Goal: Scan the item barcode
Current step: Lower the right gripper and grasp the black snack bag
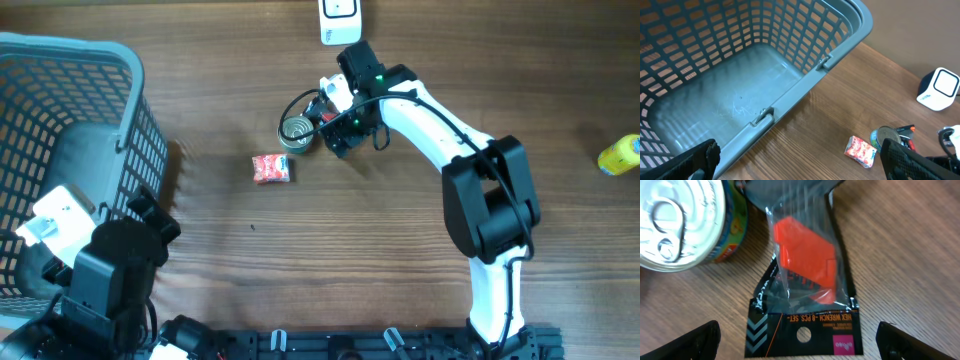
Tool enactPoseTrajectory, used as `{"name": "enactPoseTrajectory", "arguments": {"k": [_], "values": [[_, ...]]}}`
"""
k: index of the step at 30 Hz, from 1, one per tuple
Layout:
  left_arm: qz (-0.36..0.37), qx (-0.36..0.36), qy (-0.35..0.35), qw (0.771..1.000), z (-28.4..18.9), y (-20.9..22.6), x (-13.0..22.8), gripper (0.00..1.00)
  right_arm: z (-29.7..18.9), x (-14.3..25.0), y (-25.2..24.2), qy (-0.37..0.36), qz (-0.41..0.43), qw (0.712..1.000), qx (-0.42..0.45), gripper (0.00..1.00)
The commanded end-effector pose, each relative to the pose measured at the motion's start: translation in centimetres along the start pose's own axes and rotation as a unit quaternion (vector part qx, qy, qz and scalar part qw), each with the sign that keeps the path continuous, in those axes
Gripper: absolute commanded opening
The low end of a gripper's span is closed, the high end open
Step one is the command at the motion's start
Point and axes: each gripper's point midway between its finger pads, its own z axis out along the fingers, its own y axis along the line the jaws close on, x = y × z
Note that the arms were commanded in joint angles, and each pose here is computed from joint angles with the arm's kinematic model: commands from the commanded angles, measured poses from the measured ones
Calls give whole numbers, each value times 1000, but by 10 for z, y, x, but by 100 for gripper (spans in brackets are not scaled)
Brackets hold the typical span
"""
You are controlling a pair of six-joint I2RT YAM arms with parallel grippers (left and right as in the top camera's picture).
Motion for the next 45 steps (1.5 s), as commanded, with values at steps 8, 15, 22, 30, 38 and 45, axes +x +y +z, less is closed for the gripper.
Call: {"name": "enactPoseTrajectory", "arguments": {"k": [8,15,22,30,38,45], "values": [[-4,-13,-14,1000,1,3,-5,100,19,-19,6,-28,-45,999,2,100],[-2,-15,-13,1000,1,4,-4,100,38,-26,2,-42,-36,998,5,100],[-2,-15,-13,1000,1,4,-4,100,69,-10,6,-10,-37,999,-4,100],[-2,-15,-13,1000,1,4,-4,100,80,-4,3,5,-38,999,16,81],[-2,-15,-13,1000,1,4,-4,100,80,5,-2,24,-29,999,31,46],[-2,-15,-12,1000,1,4,-4,100,79,5,-5,23,-9,999,39,21]]}}
